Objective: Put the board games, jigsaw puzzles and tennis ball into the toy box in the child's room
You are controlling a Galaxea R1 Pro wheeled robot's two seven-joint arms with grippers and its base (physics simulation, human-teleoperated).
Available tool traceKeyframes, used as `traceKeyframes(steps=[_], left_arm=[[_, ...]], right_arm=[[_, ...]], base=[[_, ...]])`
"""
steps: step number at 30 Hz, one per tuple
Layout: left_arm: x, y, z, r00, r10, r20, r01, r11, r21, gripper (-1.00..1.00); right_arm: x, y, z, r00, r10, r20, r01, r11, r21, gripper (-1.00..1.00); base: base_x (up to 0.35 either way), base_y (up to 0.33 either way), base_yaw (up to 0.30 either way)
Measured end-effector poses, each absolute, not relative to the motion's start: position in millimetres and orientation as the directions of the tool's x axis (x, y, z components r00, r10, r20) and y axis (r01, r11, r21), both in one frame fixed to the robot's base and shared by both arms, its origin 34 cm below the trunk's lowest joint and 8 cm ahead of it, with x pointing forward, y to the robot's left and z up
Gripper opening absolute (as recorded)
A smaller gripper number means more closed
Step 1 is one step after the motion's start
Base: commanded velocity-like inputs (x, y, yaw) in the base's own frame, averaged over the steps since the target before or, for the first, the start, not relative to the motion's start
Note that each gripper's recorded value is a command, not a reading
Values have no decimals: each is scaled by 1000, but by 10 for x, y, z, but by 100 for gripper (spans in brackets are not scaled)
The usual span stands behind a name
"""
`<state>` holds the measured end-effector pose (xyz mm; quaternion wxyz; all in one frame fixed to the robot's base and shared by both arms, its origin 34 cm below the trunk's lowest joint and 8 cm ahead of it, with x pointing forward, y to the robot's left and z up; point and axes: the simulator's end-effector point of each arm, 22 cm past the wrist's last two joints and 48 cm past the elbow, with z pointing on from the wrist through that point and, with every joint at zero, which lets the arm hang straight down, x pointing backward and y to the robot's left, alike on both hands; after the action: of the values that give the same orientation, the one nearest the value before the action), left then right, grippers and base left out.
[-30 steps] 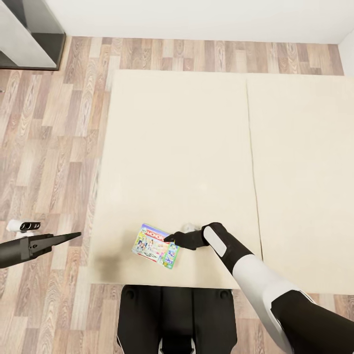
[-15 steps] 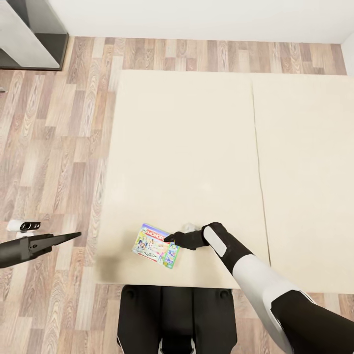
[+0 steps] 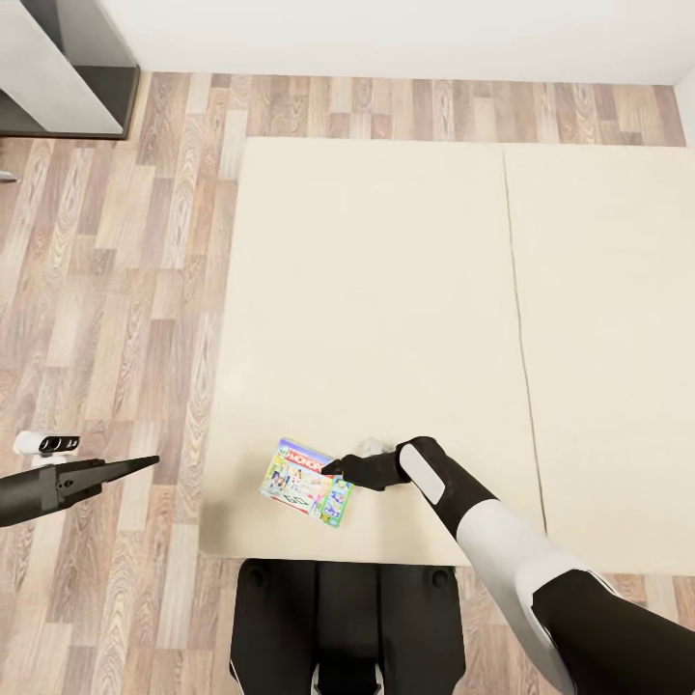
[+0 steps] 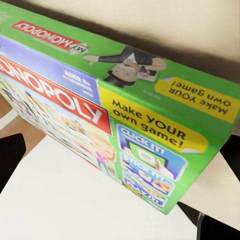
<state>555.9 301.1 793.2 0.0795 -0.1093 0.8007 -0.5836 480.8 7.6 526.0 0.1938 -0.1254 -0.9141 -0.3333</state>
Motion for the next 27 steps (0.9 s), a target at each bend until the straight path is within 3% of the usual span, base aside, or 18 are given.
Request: traceKeyframes(steps=[27], left_arm=[[5576, 3011, 7937, -963, -268, -2, -80, 294, -952, 100]], right_arm=[[4804, 74, 5259, -893, 99, 438, 358, 747, 560, 100]], base=[[0, 40, 0]])
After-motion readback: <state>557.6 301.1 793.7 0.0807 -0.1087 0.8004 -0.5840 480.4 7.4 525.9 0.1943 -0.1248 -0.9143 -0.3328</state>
